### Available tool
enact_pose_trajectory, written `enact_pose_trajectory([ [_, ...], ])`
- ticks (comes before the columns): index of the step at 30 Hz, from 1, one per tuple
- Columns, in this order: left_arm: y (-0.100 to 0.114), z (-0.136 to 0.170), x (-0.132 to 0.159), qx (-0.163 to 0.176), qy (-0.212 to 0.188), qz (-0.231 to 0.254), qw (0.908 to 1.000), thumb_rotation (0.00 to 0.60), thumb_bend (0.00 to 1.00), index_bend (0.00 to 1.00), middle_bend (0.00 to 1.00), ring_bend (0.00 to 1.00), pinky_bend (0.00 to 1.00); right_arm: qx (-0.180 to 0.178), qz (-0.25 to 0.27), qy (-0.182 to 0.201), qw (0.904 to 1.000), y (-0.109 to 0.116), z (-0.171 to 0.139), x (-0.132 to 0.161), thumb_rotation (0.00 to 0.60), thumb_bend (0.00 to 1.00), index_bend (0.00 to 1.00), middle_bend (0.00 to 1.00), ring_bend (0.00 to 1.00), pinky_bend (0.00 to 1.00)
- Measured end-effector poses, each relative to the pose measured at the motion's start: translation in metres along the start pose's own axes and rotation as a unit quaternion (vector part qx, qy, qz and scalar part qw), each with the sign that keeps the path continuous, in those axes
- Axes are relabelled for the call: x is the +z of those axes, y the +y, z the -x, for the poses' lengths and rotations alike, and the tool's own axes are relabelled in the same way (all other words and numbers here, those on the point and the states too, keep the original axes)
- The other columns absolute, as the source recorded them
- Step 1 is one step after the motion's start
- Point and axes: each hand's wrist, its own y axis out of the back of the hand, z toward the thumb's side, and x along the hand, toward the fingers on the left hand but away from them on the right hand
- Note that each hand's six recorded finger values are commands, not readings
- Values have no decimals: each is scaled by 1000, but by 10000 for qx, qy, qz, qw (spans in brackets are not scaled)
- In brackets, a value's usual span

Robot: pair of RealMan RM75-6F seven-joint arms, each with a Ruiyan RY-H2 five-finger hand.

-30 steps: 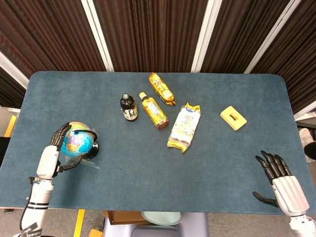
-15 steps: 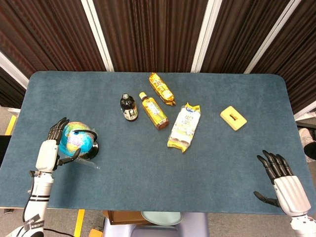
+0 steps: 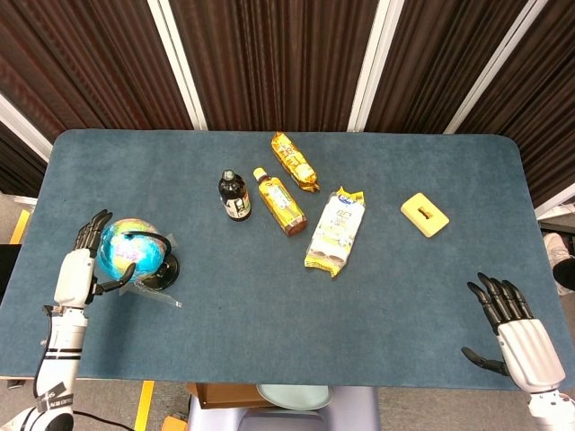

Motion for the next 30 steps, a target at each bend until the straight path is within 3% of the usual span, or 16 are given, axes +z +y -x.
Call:
enact_pose_trajectory([
  [30, 20, 0, -22, 91, 263, 42, 9996, 600, 303, 0, 0, 0, 0, 9, -62, -13, 10000, -2, 0, 1, 600, 187, 0, 0, 0, 0],
])
